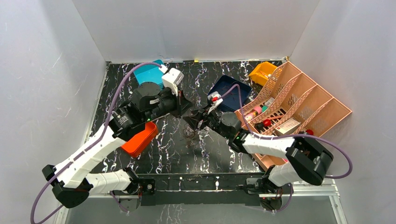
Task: Untangle the cables
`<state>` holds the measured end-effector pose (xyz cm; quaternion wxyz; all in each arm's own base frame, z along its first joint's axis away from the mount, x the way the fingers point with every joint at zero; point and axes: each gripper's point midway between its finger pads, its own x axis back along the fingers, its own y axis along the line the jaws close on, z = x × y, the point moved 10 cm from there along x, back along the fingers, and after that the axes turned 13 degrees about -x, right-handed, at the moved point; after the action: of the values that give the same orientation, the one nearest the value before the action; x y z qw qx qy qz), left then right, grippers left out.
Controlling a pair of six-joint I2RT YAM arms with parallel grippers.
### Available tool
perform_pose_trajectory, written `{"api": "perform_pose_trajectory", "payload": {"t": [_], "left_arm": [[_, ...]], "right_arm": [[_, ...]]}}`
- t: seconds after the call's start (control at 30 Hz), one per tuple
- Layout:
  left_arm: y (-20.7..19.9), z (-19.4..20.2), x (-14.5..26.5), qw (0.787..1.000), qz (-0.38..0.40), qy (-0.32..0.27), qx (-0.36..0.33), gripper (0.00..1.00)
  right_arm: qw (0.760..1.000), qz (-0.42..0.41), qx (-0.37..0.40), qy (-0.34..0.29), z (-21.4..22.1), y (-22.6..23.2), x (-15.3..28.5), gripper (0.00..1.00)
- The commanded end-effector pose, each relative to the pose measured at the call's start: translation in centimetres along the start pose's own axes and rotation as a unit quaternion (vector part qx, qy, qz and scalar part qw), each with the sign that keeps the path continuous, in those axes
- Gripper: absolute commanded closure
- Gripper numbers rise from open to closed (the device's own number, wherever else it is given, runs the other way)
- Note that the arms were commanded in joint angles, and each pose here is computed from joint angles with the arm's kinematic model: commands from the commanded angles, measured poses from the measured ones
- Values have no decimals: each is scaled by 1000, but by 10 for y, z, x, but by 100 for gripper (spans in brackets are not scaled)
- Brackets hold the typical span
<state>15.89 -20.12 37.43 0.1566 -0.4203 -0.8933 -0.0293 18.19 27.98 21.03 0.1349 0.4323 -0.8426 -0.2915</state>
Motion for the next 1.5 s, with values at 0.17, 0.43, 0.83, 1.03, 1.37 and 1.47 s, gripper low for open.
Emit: {"api": "perform_pose_trajectory", "payload": {"t": [0.17,0.43,0.83,1.03,1.37,1.47], "left_arm": [[-8,-42,30,997,26,-70,-12,100],[-2,-70,39,993,-14,-110,-30,100],[5,-126,48,976,-74,-197,-64,100],[9,-153,53,963,-96,-237,-86,100],[17,-190,75,927,-162,-320,-108,100],[19,-198,77,915,-179,-344,-114,100]], "right_arm": [[997,-61,37,-25,-9,9,-26,44],[998,-51,25,35,18,-6,-20,49],[994,-24,-5,103,58,-31,1,49],[991,-25,-15,129,71,-37,2,49],[986,-20,-35,160,90,-47,7,48],[985,-23,-39,166,92,-47,9,48]]}}
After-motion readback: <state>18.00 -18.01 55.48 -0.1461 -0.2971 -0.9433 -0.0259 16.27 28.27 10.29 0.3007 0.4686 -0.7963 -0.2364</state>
